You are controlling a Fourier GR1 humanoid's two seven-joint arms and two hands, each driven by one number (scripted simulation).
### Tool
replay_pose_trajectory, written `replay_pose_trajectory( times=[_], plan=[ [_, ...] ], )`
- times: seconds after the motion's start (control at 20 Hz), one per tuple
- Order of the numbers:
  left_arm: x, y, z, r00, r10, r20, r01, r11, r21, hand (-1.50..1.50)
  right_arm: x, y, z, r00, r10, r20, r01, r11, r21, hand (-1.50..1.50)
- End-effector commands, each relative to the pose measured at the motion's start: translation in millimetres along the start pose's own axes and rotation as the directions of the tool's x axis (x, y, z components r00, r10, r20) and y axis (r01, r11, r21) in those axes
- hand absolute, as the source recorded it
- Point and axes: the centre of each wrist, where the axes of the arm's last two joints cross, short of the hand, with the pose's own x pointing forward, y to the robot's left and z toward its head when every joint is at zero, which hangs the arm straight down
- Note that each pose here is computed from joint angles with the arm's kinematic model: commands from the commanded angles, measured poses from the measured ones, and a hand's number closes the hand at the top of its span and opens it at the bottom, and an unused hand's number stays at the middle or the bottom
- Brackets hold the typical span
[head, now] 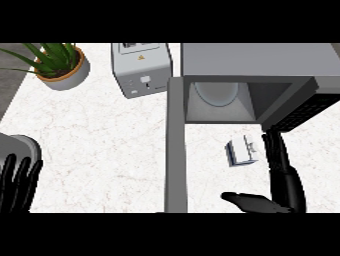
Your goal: Pick up the milk, place it into the microwave and close the microwave
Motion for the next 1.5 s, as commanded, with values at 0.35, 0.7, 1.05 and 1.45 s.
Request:
replay_pose_trajectory(
  times=[0.35, 0.7, 1.05, 1.45],
  plan=[
    [5, -2, 23, 1.000, 0.012, -0.018, -0.012, 1.000, 0.006, -1.50, -72, -42, -8, 0.998, 0.038, -0.048, -0.042, 0.994, -0.097, -1.50],
    [-11, 13, 17, 1.000, 0.006, -0.009, -0.006, 1.000, 0.020, -1.50, -105, -26, -3, 0.997, 0.066, -0.038, -0.068, 0.995, -0.075, -1.50],
    [8, 5, 15, 1.000, 0.009, -0.001, -0.009, 1.000, 0.024, -1.50, -128, -56, 12, 0.997, 0.069, -0.030, -0.071, 0.995, -0.067, -1.50],
    [-7, 11, 38, 1.000, 0.009, 0.000, -0.009, 1.000, 0.019, -1.50, -133, -36, -9, 0.997, 0.080, -0.009, -0.081, 0.997, -0.017, -1.50]
  ],
)
